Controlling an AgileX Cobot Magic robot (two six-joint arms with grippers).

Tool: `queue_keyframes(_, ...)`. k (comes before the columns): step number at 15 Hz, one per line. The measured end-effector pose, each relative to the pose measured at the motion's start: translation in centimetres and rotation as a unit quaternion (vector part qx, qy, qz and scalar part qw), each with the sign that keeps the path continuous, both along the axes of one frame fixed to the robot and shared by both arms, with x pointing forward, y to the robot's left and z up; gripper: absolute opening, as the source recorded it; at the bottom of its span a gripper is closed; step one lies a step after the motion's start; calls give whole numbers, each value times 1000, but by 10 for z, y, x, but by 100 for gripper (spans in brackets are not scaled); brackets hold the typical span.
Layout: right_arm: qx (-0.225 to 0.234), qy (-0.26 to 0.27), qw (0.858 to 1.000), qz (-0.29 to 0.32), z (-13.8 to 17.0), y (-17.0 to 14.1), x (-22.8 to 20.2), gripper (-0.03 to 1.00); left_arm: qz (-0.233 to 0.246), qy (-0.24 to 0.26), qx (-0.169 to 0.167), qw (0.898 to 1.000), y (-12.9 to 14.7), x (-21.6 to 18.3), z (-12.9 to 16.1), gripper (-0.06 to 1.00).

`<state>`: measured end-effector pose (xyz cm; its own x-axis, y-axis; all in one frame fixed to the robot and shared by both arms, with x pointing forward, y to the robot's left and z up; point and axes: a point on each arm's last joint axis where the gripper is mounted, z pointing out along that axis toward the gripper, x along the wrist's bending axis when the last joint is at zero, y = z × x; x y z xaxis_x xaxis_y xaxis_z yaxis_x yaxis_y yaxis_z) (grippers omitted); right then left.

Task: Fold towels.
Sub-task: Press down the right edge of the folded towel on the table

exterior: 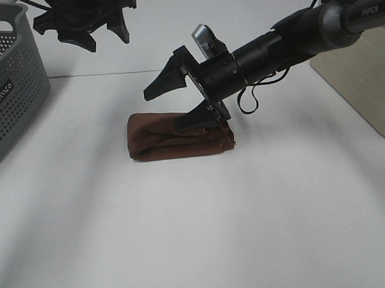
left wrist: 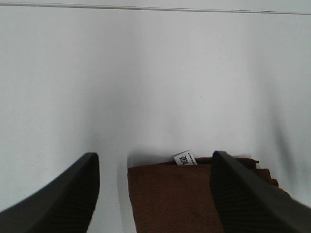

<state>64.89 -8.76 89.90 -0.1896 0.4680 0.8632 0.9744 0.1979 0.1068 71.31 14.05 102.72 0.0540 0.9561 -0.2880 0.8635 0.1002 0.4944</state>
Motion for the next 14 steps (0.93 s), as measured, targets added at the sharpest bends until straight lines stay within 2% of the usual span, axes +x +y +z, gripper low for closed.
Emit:
queue_keyframes(3, -44, 15, 999, -2, -11, -16, 2, 88, 0, 0, 0, 1000, 0, 0, 0, 63)
queue_keyframes(8, -91, 21, 996, 18, -10, -26, -1, 88, 0, 1, 1, 1000, 0, 0, 0, 63)
queue_keyframes(12, -191, -11, 981, 23, 14, -41, -4, 88, -16, 27, 22, 999, 2, -5, -2, 63)
queue_keyframes(14, -232, -43, 971, 21, 42, -49, -7, 88, -39, 54, 46, 997, 4, -11, -3, 63)
